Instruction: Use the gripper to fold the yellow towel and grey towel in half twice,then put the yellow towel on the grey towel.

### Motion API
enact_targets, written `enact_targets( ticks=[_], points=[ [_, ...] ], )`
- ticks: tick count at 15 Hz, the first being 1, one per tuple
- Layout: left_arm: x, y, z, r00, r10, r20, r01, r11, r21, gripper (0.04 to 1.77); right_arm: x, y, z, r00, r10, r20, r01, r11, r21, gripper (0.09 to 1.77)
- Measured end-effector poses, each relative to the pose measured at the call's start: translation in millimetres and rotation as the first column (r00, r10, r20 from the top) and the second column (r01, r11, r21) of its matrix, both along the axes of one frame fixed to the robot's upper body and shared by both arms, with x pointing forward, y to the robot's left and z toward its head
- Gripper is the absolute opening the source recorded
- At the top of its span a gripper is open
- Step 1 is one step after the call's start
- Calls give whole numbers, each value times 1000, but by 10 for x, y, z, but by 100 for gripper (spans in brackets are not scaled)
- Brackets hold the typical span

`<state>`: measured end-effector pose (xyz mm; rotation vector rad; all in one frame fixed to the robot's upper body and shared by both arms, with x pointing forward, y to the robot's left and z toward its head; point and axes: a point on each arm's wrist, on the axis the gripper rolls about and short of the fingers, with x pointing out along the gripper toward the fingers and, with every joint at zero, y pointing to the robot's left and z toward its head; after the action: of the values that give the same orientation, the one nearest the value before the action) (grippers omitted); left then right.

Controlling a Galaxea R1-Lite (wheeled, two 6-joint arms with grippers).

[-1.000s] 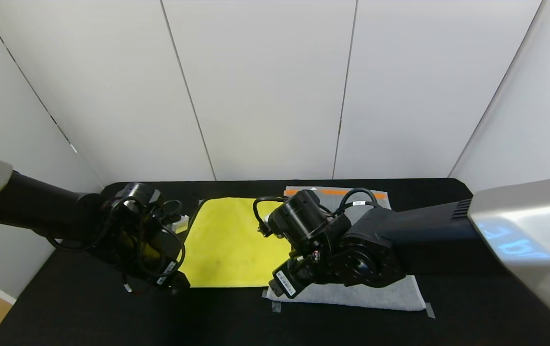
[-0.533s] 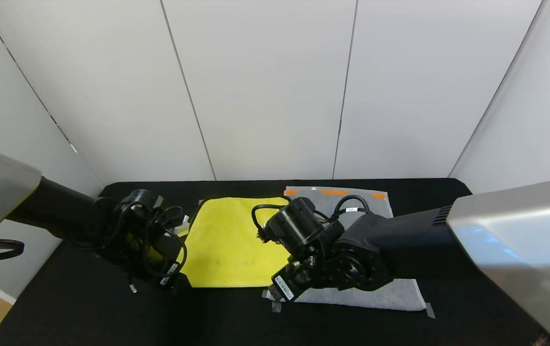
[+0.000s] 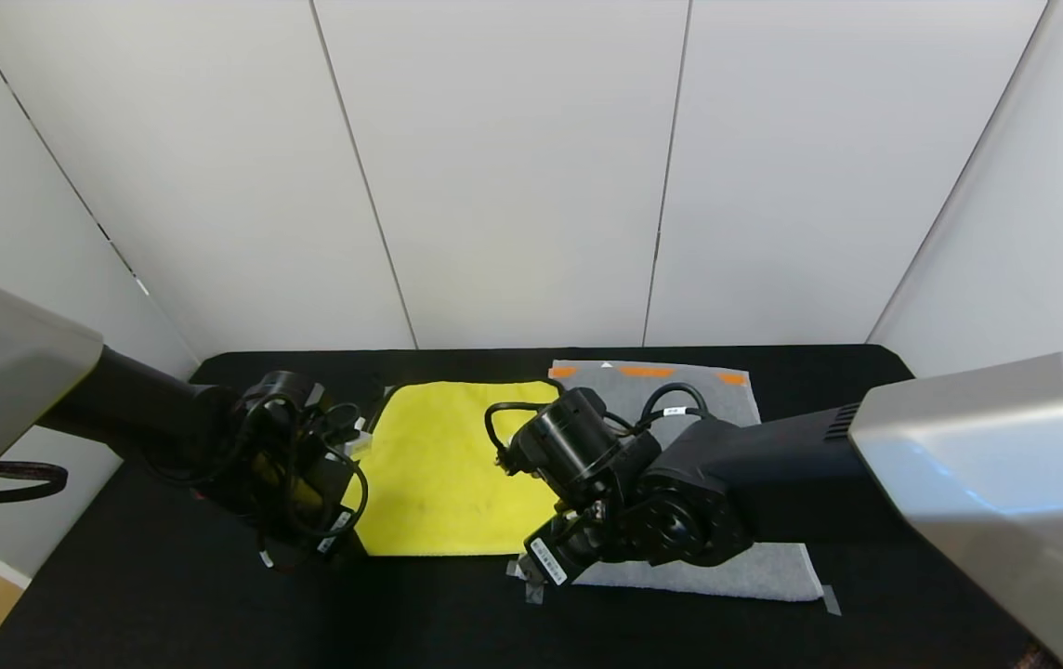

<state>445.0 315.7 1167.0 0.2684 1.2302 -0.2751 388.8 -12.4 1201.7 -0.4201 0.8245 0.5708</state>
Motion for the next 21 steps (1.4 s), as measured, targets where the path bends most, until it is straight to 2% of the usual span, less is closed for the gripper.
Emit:
enact_targets(
  ticks=[3,4,5,9,12,21],
  points=[
    [11,-1,-17,1000,1,-2,-1,1000,-1,80,0,3,-8,1000,-6,-3,6,1000,4,171],
    [18,-2,-20,1000,1,-2,-1,1000,-1,63,0,4,-11,1000,-6,-4,6,1000,3,171],
    [24,-5,-22,1000,-1,0,1,1000,-1,12,1,5,-16,1000,-6,-4,6,1000,3,171],
    [26,-16,-9,1000,-3,3,3,1000,-1,13,7,15,-47,1000,-19,-14,19,1000,4,171],
    [24,-26,6,1000,-6,8,6,1000,-3,13,50,22,-89,997,-72,17,73,997,-23,171],
    [6,-35,117,999,-9,38,9,1000,-5,13,128,40,-267,993,-116,28,118,990,-72,171]
  ],
)
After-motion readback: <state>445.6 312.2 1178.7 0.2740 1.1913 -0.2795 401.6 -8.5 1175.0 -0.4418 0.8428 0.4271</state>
